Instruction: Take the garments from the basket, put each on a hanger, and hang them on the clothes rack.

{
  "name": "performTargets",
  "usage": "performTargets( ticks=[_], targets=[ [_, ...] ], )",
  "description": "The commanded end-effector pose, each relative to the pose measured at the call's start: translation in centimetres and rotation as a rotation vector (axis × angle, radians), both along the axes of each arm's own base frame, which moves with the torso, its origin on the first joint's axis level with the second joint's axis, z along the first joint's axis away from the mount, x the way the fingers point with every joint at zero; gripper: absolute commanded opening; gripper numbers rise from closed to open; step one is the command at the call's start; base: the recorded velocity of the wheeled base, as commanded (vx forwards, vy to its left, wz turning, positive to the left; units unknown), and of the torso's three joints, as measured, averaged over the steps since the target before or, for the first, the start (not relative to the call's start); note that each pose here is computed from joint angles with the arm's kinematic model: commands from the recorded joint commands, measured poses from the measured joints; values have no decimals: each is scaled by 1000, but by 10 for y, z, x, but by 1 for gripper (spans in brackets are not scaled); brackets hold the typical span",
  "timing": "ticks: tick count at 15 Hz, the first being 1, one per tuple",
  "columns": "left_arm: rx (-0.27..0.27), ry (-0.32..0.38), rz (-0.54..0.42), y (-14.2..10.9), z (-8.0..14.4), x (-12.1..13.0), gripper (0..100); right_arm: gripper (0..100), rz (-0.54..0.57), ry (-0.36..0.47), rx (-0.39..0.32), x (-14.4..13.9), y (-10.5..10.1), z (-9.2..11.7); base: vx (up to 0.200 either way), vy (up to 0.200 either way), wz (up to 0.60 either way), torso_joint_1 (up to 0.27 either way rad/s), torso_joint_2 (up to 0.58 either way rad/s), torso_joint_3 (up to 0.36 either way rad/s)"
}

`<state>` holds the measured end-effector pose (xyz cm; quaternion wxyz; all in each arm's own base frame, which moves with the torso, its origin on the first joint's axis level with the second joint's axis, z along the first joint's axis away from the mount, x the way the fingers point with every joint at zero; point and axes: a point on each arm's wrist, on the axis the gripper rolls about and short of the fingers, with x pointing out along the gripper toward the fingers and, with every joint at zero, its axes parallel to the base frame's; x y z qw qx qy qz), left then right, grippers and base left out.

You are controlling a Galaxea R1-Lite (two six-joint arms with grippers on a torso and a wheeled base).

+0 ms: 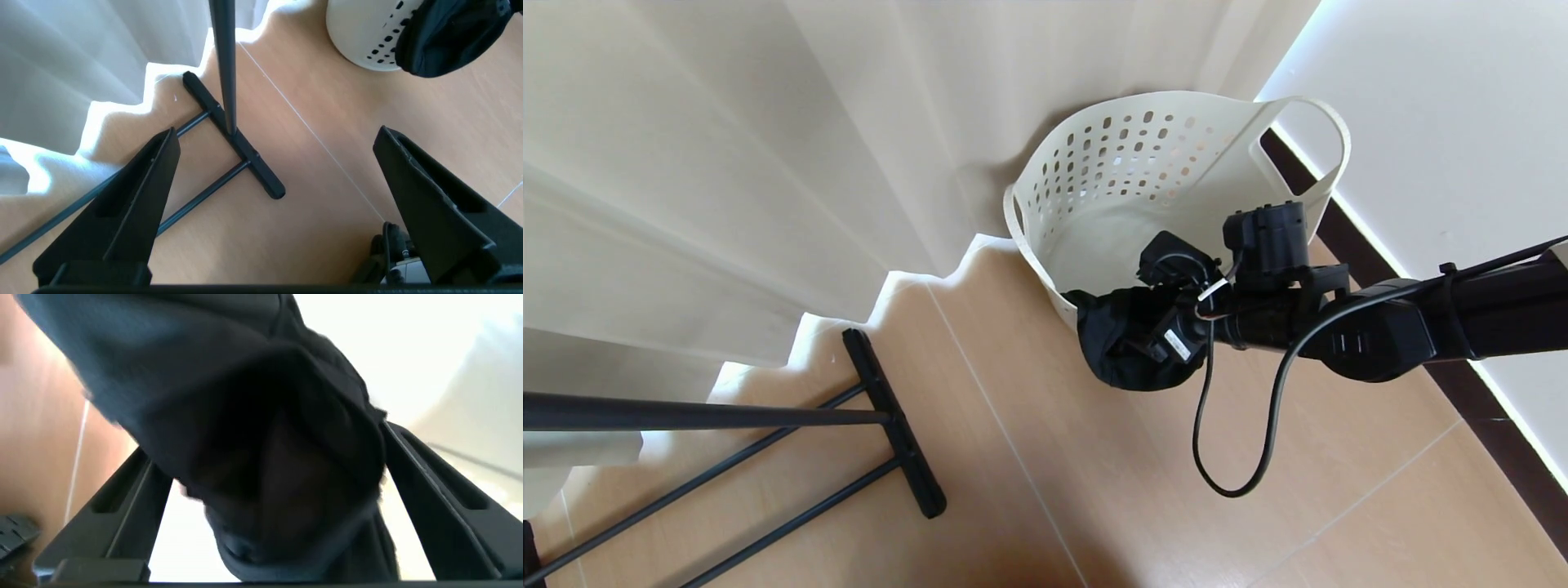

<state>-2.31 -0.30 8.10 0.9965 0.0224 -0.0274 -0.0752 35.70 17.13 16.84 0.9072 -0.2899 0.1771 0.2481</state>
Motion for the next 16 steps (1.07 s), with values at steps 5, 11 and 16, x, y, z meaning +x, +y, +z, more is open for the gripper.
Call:
performTargets(
  ticks=[5,11,16],
  targets=[
    [0,0,0,0,0,0,100,100,-6,-38,73,-15,-6,28,0,0,0,0,0,0],
    [0,0,0,0,0,0,100,100,5,-16,90,-17,-4,26,0,0,0,0,0,0],
    [0,0,0,0,0,0,100,100,52,17,78,-26,8,17,0,0,0,0,0,0]
  ],
)
